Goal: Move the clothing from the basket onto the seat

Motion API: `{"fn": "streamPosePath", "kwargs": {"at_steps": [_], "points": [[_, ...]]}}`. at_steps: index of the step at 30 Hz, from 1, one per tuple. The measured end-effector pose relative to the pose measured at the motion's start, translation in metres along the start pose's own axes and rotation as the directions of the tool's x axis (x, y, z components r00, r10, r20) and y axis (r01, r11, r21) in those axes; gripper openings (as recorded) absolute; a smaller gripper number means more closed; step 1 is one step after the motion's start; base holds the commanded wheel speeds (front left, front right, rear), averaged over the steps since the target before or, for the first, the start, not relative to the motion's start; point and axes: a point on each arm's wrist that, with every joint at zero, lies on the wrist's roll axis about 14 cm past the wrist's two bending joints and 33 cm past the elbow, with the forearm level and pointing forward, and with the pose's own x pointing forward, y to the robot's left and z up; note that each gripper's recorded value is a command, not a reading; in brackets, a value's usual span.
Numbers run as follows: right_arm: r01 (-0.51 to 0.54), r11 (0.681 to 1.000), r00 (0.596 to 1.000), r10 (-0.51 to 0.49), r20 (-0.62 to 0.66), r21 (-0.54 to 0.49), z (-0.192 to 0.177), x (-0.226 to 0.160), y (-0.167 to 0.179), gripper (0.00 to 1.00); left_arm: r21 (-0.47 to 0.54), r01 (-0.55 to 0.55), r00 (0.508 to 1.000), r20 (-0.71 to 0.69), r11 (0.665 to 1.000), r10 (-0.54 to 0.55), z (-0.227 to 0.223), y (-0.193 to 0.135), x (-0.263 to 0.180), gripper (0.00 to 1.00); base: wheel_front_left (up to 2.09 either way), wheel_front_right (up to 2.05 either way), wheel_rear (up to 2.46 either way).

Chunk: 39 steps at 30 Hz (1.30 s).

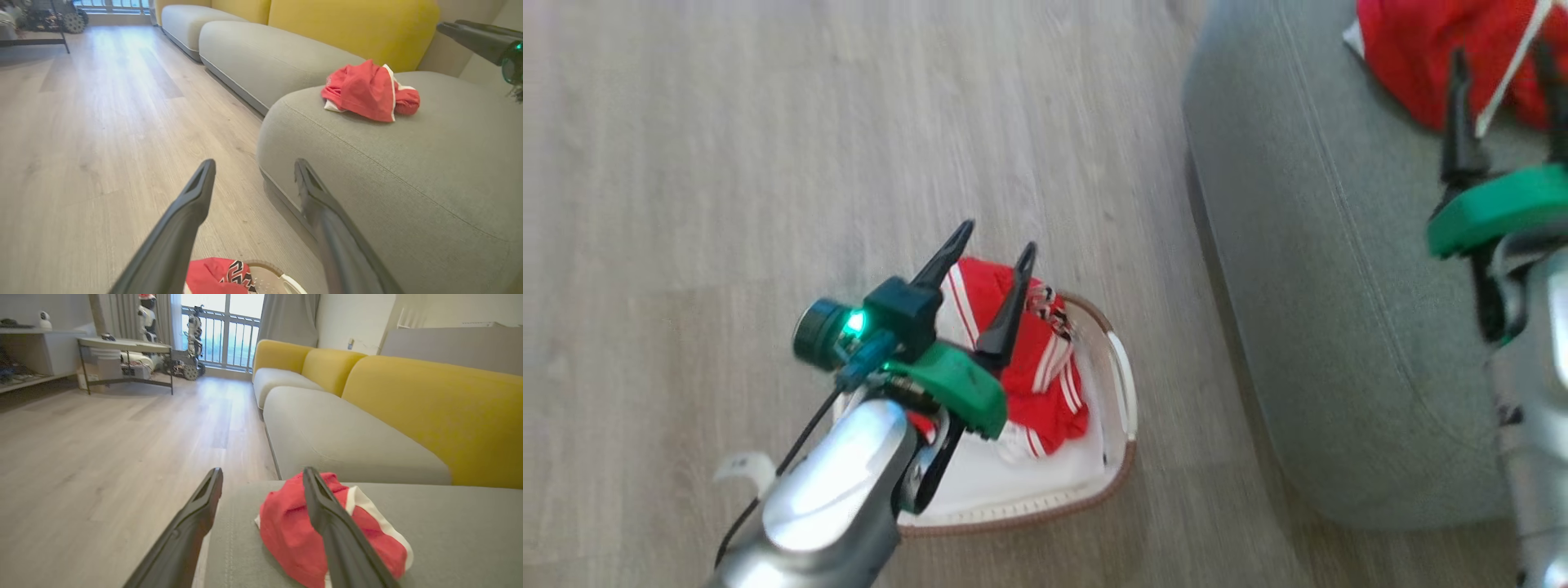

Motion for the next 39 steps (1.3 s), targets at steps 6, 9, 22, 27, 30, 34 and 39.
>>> {"fn": "streamPosePath", "kwargs": {"at_steps": [6, 9, 22, 27, 30, 34, 39], "points": [[-0.124, 0.99, 0.991, 0.12, 0.061, 0.066, 0.02, -0.026, 0.058, 1.0, -0.016, -0.19, 0.98, 0.056, 0.982, 0.19, 0.023, 0.033, -0.046, 1.0, 0.0, 0.0, 0.0], [-0.153, 0.984, 0.985, 0.144, 0.096, 0.095, 0.03, -0.037, 0.074, 1.0, -0.013, -0.264, 0.962, 0.066, 0.964, 0.265, 0.025, 0.046, -0.07, 1.0, 0.0, 0.0, 0.0], [-0.221, 0.96, 0.972, 0.203, 0.116, 0.171, 0.03, -0.09, 0.116, 1.0, -0.022, -0.524, 0.845, 0.113, 0.851, 0.523, 0.031, 0.085, -0.154, 1.0, 0.0, 0.0, 0.0], [-0.245, 0.957, 0.968, 0.231, 0.1, 0.156, 0.023, -0.109, 0.123, 1.0, -0.031, -0.58, 0.81, 0.084, 0.814, 0.581, 0.016, 0.088, -0.184, 1.0, 0.0, 0.0, 0.0], [-0.247, 0.948, 0.967, 0.229, 0.108, 0.203, 0.025, -0.117, 0.125, 1.0, -0.036, -0.597, 0.796, 0.094, 0.801, 0.598, 0.018, 0.092, -0.194, 1.0, 0.0, 0.0, 0.0], [-0.251, 0.943, 0.966, 0.23, 0.116, 0.22, 0.027, -0.124, 0.126, 1.0, -0.034, -0.613, 0.784, 0.096, 0.789, 0.613, 0.017, 0.093, -0.206, 1.0, 0.0, 0.0, 0.0], [-0.245, 0.938, 0.969, 0.227, 0.101, 0.243, 0.021, -0.133, 0.125, 1.0, -0.042, -0.62, 0.78, 0.08, 0.784, 0.621, 0.009, 0.09, -0.216, 1.0, 0.0, 0.0, 0.0]]}}
